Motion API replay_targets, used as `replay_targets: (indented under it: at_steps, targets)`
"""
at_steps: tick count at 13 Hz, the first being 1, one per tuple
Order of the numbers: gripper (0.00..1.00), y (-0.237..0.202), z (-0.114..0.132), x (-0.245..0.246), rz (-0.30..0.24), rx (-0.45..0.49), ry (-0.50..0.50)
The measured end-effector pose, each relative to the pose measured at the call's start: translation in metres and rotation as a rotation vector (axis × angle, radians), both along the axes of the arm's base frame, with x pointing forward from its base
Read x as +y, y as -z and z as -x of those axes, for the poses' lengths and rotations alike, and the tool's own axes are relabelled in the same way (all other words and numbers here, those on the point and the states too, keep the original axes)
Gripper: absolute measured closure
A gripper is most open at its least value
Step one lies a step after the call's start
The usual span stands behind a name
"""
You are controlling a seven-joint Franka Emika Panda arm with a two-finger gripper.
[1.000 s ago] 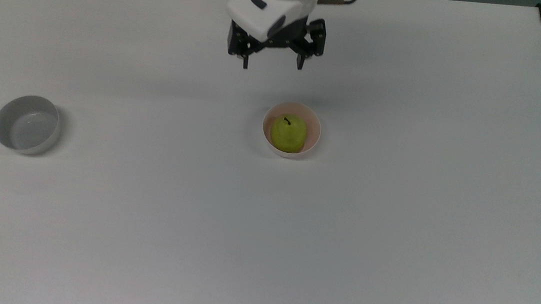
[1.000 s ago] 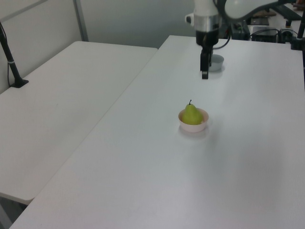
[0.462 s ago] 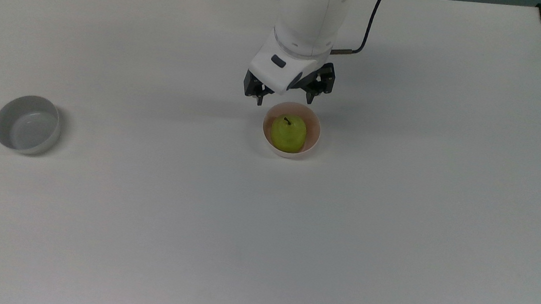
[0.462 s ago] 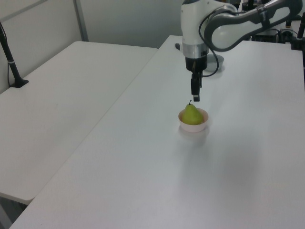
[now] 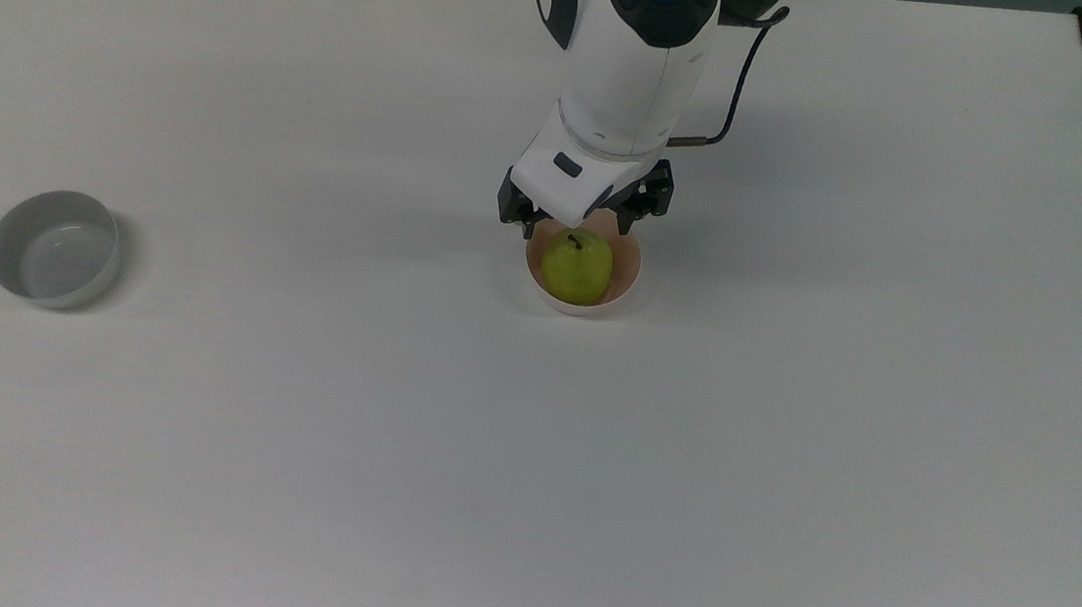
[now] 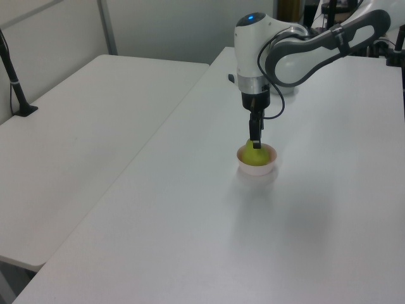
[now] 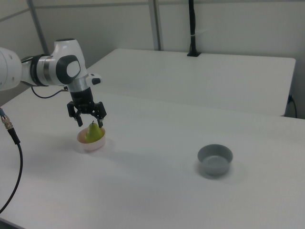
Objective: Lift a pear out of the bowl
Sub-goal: 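Move the open gripper over the green pear in the pink bowl, then lower the gripper around the pear and close on it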
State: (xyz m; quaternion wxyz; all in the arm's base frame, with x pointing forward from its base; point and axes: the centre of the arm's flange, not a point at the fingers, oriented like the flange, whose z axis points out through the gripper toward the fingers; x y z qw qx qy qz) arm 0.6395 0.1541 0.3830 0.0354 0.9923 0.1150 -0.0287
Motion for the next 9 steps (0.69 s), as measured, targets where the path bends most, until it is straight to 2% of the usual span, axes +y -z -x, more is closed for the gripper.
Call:
replay_targets:
  at_steps: [9]
  targets:
    - [0.06, 0.029, -0.002, 0.007, 0.004, 0.013, -0.011]
